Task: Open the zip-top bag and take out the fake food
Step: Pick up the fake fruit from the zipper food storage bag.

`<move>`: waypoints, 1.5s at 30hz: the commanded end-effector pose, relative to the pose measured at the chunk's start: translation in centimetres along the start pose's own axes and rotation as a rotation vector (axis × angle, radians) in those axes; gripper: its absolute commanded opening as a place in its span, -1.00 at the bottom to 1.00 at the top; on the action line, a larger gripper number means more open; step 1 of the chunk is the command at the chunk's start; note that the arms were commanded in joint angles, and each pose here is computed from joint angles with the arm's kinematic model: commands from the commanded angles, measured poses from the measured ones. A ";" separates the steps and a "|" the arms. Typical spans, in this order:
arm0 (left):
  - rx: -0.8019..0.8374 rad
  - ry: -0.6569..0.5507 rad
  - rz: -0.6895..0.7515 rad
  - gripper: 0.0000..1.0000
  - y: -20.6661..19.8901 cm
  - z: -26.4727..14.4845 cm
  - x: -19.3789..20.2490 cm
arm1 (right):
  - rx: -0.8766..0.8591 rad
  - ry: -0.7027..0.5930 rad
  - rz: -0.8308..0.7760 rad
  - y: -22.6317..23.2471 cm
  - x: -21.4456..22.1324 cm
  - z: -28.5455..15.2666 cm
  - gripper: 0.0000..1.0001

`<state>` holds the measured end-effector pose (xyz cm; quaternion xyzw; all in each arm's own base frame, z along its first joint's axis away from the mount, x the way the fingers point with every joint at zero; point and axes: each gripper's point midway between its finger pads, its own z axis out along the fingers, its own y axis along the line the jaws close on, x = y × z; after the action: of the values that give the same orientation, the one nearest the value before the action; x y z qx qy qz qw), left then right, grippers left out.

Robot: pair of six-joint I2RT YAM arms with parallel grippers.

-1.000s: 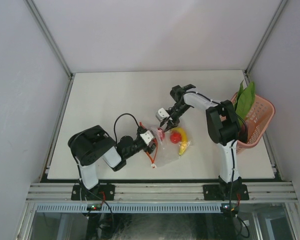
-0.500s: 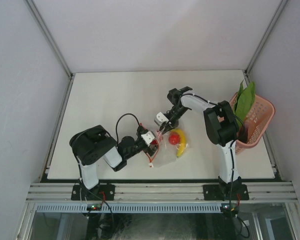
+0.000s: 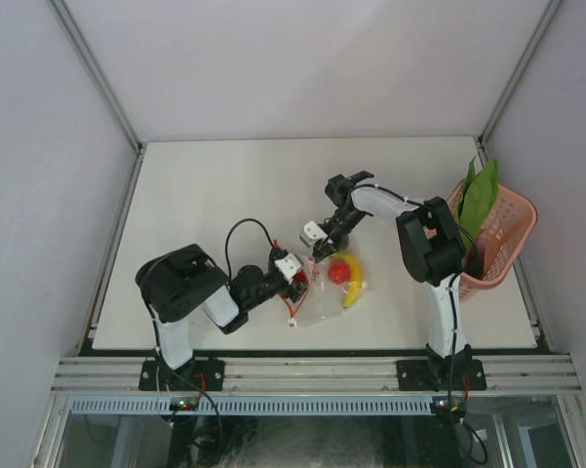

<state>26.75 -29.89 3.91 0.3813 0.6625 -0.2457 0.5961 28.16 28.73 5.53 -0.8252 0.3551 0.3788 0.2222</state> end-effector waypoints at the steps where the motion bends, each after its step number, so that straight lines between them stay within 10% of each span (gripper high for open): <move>1: -0.008 -0.084 -0.070 0.19 -0.1 -0.3 -2.8 | 0.056 0.001 -0.005 -0.5 -1.3 -1.4 -0.77; 31: -0.100 0.057 -1.068 -0.44 1.9 -7.8 -2.5 | 0.327 0.125 0.142 -2.9 -0.6 -7.4 -0.68; 45: -0.261 -0.139 -1.112 -0.45 7.7 -11.9 -6.9 | 0.563 0.084 0.611 -5.1 -7.5 -12.2 -0.45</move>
<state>25.45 -18.19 10.62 -0.1078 0.7717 -0.4466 0.4397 34.11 26.41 14.15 -0.6797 0.6142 0.2811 0.2858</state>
